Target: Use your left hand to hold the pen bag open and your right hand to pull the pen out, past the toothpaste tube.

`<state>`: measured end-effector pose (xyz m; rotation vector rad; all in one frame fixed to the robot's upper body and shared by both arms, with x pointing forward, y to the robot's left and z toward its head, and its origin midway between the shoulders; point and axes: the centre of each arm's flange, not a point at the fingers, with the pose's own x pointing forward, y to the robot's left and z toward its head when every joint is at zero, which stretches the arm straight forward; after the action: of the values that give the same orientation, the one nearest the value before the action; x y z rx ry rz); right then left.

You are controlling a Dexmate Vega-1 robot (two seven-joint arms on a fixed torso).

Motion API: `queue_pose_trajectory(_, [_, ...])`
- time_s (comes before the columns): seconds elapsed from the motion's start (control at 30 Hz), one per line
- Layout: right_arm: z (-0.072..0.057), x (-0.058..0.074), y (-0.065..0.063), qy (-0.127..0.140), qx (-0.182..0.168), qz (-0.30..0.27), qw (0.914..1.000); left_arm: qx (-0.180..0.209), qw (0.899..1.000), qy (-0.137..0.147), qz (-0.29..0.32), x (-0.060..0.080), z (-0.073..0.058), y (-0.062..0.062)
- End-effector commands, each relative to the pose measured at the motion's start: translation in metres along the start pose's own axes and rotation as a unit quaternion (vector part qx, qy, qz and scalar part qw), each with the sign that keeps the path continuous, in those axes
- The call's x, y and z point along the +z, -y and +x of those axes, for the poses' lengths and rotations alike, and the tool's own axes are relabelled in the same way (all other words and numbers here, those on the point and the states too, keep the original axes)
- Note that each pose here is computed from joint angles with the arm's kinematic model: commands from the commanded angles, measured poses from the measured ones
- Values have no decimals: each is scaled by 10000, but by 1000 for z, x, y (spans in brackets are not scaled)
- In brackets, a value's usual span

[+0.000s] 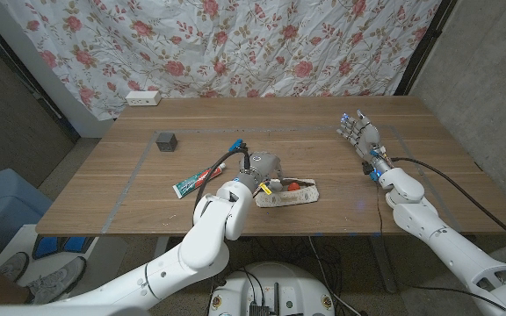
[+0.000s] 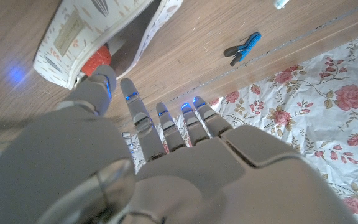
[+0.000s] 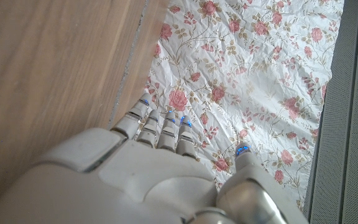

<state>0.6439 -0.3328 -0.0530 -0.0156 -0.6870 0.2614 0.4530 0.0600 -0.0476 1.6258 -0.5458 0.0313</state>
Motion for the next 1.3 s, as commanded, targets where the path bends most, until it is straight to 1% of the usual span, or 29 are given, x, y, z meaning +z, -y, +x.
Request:
queue_pose_trajectory(0.03, [0, 0, 2, -2, 31, 17, 10000, -26, 9994, -201, 264, 16, 2, 9])
queue_pose_trajectory(0.2, [0, -2, 1, -16, 47, 33, 10000, -32, 9993, -257, 287, 20, 4, 12])
queue_pose_trajectory(0.33, [0, -3, 1, -46, 67, 44, 10000, 25, 9990, -355, 287, 22, 6, 14])
queue_pose_trajectory(0.53, [2, -5, 2, -77, 87, 59, 9999, 77, 9988, -376, 300, 22, 11, 17])
queue_pose_trajectory(0.73, [4, -6, 3, -89, 94, 81, 9999, 103, 9984, -450, 322, 20, 14, 18])
queue_pose_trajectory(1.13, [6, -9, 5, -140, 99, 103, 9998, 24, 9983, -432, 378, 20, 24, 23])
queue_pose_trajectory(1.3, [7, -10, 6, -167, 78, 107, 9998, 24, 9981, -466, 399, 18, 26, 25])
